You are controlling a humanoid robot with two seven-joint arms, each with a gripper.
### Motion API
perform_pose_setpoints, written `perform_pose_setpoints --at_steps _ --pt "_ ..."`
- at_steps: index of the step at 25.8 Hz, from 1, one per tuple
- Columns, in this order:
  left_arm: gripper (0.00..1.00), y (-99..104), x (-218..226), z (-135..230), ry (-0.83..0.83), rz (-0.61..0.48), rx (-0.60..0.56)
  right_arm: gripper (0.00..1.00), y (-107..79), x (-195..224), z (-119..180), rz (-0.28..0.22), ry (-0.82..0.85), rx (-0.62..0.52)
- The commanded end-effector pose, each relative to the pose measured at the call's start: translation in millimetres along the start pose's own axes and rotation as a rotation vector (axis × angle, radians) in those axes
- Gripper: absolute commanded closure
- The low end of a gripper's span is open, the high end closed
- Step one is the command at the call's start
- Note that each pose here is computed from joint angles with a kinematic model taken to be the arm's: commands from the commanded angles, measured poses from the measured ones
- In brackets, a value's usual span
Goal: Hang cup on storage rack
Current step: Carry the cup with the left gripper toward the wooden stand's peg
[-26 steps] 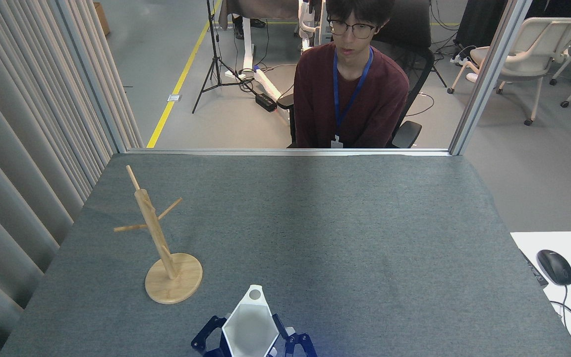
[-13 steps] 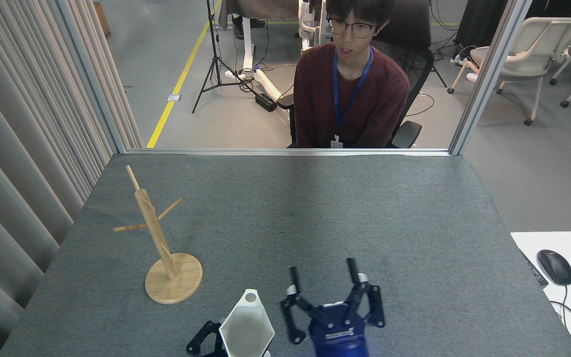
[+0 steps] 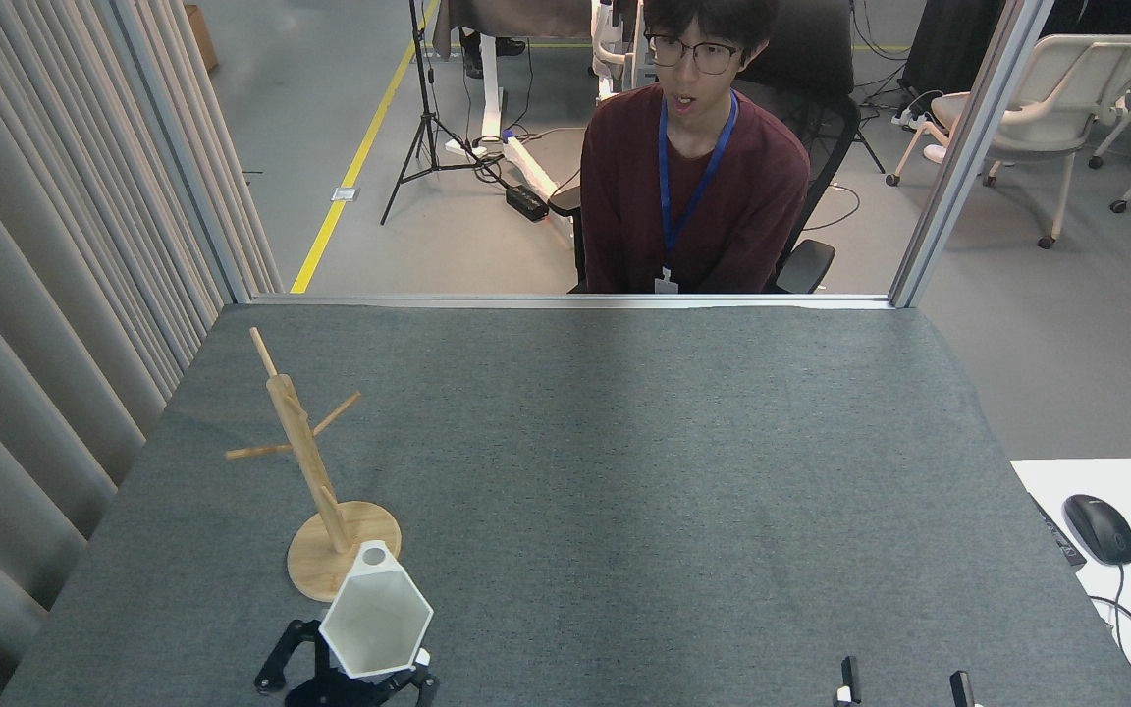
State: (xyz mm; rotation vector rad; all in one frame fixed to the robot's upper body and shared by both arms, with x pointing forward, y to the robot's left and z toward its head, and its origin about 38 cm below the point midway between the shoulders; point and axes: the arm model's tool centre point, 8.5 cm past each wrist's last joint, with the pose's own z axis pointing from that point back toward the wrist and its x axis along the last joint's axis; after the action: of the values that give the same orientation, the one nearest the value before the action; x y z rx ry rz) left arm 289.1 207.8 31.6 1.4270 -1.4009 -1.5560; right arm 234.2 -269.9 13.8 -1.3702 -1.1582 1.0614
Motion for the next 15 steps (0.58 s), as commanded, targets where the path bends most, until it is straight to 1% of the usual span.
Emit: perform_pose_setpoints --at_steps 1,3,6,8,10,12,15 --pt "0.72 -8 -45 13 0.155 -0.076 -0.055 0.01 2.6 -11 3 -0.011 0.029 0.008" --pt "0.72 -13 -66 21 0.213 -0.141 -0.087 0.01 2.5 -12 3 -0.010 0.028 0.008" --pt "0.73 -22 -88 28 0.252 -0.242 -0.146 0.01 3.6 -9 2 -0.013 0.028 0.009" --pt "0.72 -24 -101 20 0.292 -0.261 -0.149 0.01 5.0 -6 2 -0.018 0.025 0.013" --pt "0.72 -21 -107 12 0.319 -0.263 -0.137 0.01 5.3 -5 2 -0.020 0.025 0.013" --pt "0.72 -18 -109 1 0.313 -0.295 -0.131 0.01 5.5 -5 1 -0.020 0.023 0.013" --pt "0.72 -23 -106 -14 0.297 -0.316 -0.147 0.01 6.2 -5 2 -0.020 0.023 0.016"
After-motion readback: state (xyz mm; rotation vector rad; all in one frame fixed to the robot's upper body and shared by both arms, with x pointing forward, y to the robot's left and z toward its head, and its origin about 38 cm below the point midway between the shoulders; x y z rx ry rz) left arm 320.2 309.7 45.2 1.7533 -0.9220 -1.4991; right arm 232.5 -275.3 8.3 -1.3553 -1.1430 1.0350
